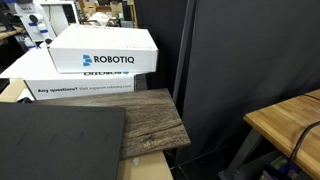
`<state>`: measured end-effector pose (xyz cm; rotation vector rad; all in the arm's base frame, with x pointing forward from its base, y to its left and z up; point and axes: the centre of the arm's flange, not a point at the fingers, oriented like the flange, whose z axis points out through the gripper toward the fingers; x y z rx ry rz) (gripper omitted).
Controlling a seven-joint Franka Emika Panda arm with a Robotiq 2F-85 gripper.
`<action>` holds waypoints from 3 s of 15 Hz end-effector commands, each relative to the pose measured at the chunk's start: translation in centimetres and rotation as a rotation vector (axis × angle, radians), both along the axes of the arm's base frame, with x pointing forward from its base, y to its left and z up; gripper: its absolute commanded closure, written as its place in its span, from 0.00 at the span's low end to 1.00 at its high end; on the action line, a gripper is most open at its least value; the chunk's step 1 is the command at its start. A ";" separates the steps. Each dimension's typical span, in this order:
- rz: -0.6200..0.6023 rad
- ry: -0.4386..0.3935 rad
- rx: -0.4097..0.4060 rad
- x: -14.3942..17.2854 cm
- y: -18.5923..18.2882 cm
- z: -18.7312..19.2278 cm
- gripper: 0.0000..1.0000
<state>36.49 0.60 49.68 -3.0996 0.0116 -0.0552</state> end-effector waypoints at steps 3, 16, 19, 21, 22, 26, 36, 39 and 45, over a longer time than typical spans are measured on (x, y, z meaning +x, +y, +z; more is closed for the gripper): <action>0.035 0.002 0.002 0.0 -0.1 0.0 0.00; 0.015 -0.034 0.114 0.2 0.9 0.1 0.00; 0.029 -0.037 0.099 0.2 0.8 0.1 0.00; 0.033 -0.046 0.089 0.3 0.7 0.1 0.00; 0.043 -0.042 0.084 0.3 0.6 0.1 0.00; 0.080 -0.010 0.071 0.1 0.5 0.2 0.00; 0.066 -0.022 0.084 0.2 0.9 0.2 0.00; 0.066 -0.022 0.084 0.2 0.9 0.2 0.00; 0.060 -0.028 0.093 0.2 0.9 0.2 0.00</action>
